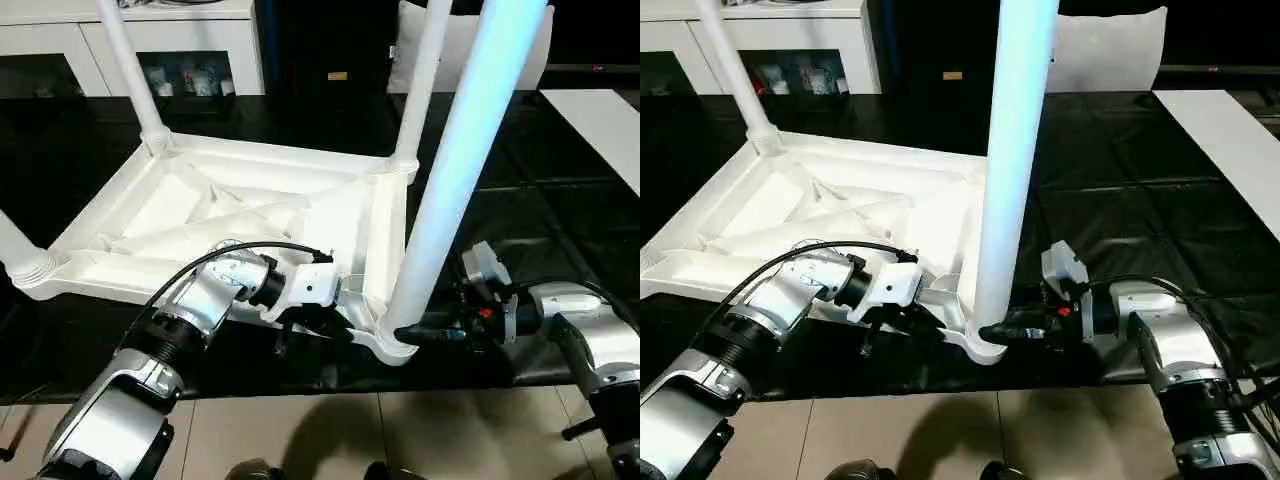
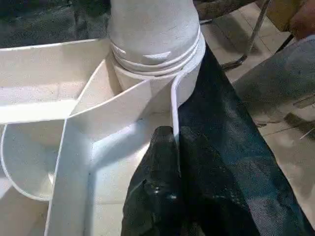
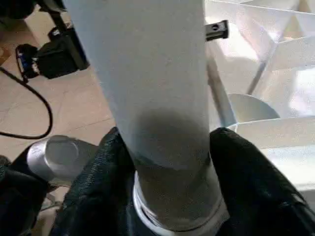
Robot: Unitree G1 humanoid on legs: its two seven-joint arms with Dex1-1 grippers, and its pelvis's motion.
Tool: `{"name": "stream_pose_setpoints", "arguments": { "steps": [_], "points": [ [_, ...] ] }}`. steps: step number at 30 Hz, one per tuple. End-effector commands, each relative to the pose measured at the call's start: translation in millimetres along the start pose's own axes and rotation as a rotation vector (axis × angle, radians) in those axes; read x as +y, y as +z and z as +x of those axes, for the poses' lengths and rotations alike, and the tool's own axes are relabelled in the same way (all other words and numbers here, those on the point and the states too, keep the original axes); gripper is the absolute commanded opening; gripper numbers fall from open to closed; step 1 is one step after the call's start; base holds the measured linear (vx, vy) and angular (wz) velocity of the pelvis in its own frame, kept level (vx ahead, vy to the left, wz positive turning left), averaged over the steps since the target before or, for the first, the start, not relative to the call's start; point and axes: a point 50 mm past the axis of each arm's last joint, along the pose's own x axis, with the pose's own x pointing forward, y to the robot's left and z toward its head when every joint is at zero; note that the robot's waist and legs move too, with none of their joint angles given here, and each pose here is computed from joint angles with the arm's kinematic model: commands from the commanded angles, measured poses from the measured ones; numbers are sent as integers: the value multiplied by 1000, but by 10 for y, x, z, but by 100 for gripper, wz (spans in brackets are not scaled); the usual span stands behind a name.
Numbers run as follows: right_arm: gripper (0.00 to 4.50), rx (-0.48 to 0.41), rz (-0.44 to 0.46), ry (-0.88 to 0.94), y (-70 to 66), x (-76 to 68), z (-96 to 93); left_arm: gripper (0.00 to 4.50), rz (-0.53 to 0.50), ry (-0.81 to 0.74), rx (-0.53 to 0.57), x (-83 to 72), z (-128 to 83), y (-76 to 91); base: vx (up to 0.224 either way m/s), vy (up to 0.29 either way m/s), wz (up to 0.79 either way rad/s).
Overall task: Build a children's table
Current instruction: Rotate leg to tighten
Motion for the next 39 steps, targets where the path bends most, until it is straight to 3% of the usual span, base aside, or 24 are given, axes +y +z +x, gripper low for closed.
{"name": "stream_pose_setpoints", "arguments": {
  "steps": [1,6,13,16,22,27,29,31,33,36,39],
  "points": [
    [226,-24,-16,21,66,-20,27,0,74,-58,-7,-6,30,113,0,0,0],
    [202,-44,7,50,62,13,50,0,66,-59,-6,-7,20,105,0,0,0],
    [198,-159,84,-71,81,69,214,0,-65,72,-61,98,91,145,0,0,0],
    [198,-147,115,-317,82,-61,388,0,-150,171,-87,169,205,195,0,0,0],
    [198,-173,156,-551,140,-190,576,0,-223,296,-107,266,389,281,0,0,0],
    [197,-167,204,-804,146,-298,793,0,-317,493,-98,406,562,367,0,0,0],
    [197,-213,264,-872,154,-336,850,0,-340,581,-103,458,609,406,0,0,0],
    [266,-235,262,-892,182,-333,903,0,-331,623,-106,480,645,450,0,0,0],
    [268,-246,249,-892,199,-322,920,0,-323,630,-107,484,658,470,0,0,0],
    [310,-264,197,-866,226,-291,872,0,-299,614,-103,478,638,471,0,0,0],
    [326,-267,161,-888,210,-320,688,0,-269,586,-92,461,584,429,0,0,0]
  ]
}}
